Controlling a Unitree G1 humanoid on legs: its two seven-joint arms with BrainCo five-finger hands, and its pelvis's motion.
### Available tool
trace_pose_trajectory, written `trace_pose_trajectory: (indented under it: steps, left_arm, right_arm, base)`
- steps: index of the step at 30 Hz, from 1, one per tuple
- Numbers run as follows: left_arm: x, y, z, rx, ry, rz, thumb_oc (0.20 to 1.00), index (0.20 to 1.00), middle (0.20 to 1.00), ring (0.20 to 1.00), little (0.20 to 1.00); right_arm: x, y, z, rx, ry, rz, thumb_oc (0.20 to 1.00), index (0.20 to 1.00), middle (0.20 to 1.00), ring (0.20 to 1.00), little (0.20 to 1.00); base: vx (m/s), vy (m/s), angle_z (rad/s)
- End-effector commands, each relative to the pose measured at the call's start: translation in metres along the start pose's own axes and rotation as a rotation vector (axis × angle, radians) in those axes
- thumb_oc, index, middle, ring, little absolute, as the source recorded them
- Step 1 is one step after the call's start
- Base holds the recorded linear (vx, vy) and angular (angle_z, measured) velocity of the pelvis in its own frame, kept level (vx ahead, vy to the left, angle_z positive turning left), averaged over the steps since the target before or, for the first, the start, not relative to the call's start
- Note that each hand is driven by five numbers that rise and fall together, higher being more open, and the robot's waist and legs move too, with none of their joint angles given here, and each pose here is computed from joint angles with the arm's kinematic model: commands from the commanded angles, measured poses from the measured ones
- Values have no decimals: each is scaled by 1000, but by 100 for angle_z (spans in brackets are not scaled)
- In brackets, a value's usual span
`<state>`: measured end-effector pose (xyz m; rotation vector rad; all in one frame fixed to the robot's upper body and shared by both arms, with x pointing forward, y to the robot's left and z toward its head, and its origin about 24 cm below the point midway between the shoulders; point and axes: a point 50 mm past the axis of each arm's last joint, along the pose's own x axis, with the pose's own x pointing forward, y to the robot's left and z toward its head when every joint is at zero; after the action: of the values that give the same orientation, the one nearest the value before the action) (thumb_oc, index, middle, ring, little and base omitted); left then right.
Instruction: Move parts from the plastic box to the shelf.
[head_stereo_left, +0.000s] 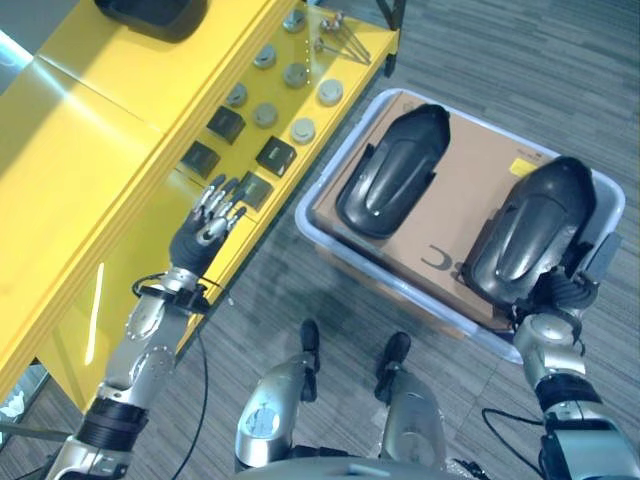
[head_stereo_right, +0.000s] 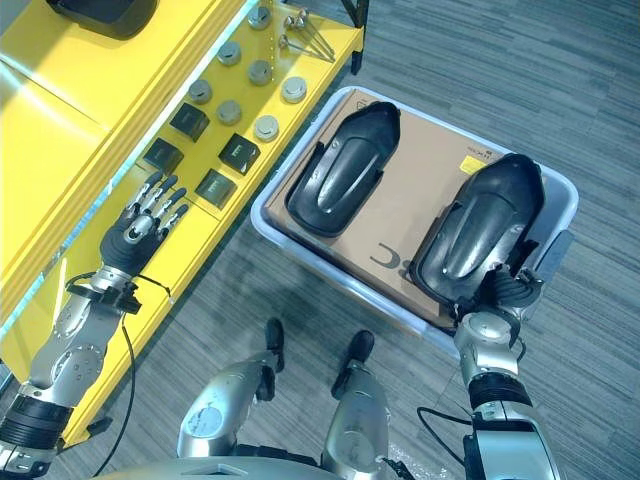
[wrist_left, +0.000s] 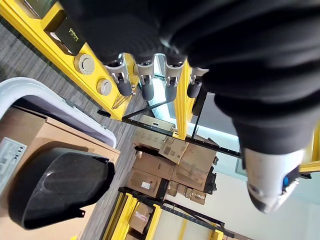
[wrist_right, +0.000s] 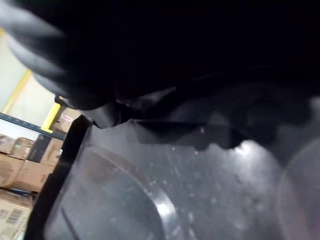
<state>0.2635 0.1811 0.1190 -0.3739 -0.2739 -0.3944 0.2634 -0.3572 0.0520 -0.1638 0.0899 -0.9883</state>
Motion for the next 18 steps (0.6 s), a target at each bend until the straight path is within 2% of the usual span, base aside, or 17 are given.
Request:
trace_pose_trajectory:
  steps: [1, 9, 12, 18]
  left_arm:
    - [-6, -6, 13, 6, -48, -50, 1000, 1000, 1000, 1000, 1000]
    - [-13, -5, 16, 7, 7, -76, 1000, 1000, 1000, 1000, 1000]
    - [-4, -10, 10, -7, 67, -119, 1000, 1000, 1000, 1000, 1000]
    - [31, -39, -28, -168, 309, -232, 1000, 1000, 1000, 1000, 1000]
  right_arm:
    - [-5, -4, 22, 93, -127, -33, 200, 200, 200, 200, 200]
    - [-22, -4, 59, 168, -292, 26, 200, 200, 200, 200, 200]
    - [-35, 6, 75, 162, -373, 127, 200, 200, 200, 200, 200]
    - [-53, 35, 86, 132, -421, 294, 200, 200, 200, 200, 200]
  base:
    - [36, -6, -2]
    - [65, 3, -7]
    - [67, 18, -4]
    - [39, 13, -6]
